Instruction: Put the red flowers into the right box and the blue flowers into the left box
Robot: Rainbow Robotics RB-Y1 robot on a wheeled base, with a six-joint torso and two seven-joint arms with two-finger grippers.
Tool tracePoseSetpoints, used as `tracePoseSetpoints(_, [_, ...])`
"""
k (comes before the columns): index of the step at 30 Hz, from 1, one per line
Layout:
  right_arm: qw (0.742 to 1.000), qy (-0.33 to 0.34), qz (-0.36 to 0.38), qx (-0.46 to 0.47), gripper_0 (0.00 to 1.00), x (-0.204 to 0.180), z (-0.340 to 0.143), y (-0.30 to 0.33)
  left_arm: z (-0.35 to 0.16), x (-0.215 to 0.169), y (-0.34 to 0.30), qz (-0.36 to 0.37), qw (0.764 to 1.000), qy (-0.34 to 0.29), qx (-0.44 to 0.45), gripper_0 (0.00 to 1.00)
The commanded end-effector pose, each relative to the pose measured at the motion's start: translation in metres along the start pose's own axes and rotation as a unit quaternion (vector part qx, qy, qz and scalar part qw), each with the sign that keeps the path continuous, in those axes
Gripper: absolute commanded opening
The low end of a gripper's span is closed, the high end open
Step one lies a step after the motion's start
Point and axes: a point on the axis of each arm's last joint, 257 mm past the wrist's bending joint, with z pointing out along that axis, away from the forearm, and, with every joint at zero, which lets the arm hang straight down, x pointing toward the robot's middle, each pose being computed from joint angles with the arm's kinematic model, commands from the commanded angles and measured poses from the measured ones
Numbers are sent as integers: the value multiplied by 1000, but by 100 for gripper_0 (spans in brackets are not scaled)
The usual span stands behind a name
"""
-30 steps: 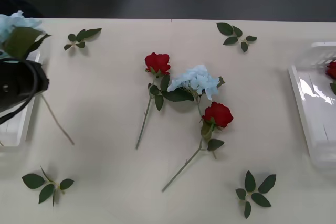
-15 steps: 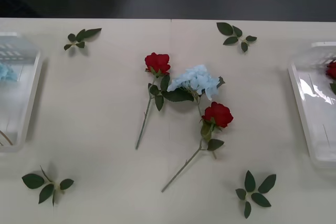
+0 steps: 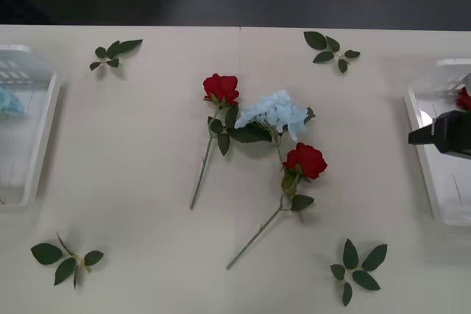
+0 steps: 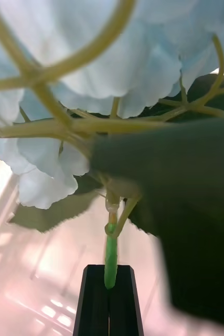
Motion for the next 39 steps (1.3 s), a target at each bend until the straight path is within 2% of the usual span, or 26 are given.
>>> tracePoseSetpoints(1, [999,-13,26,-34,99,4,-8,48,-1,-25,15,39,999,-32,-9,0])
tracePoseSetpoints(5, [999,-3,28,-35,99,25,-3,73,0,-24,16,39,999,-33,-7,1])
tracePoseSetpoints(7, [999,-3,27,-36,99,32,-1,84,1,-22,16,38,999,-31,-6,10])
tracePoseSetpoints(9, [999,-3,29,-32,99,37,2,92,1,-21,15,37,999,-31,-3,39])
tracePoseSetpoints(10, [999,-2,23,-29,99,42,6,99,1,-21,14,35,999,-30,-1,61])
tracePoseSetpoints(12, [1000,-3,16,-23,99,50,12,108,0,-21,12,34,999,-31,2,83])
tracePoseSetpoints(15, [1000,-3,11,-18,99,60,21,122,2,-18,8,32,999,-28,10,100])
tracePoseSetpoints(24, [1000,10,-4,-3,98,94,44,158,-11,-10,-26,16,997,-18,66,100])
tracePoseSetpoints(27, [1000,28,7,0,99,113,54,172,-22,-4,-40,23,997,1,78,100])
tracePoseSetpoints(30, [999,36,11,13,99,128,67,183,-34,1,-56,-1,996,21,88,100])
tracePoseSetpoints(39, [998,45,9,37,99,155,107,202,-68,35,-117,-24,988,92,125,100])
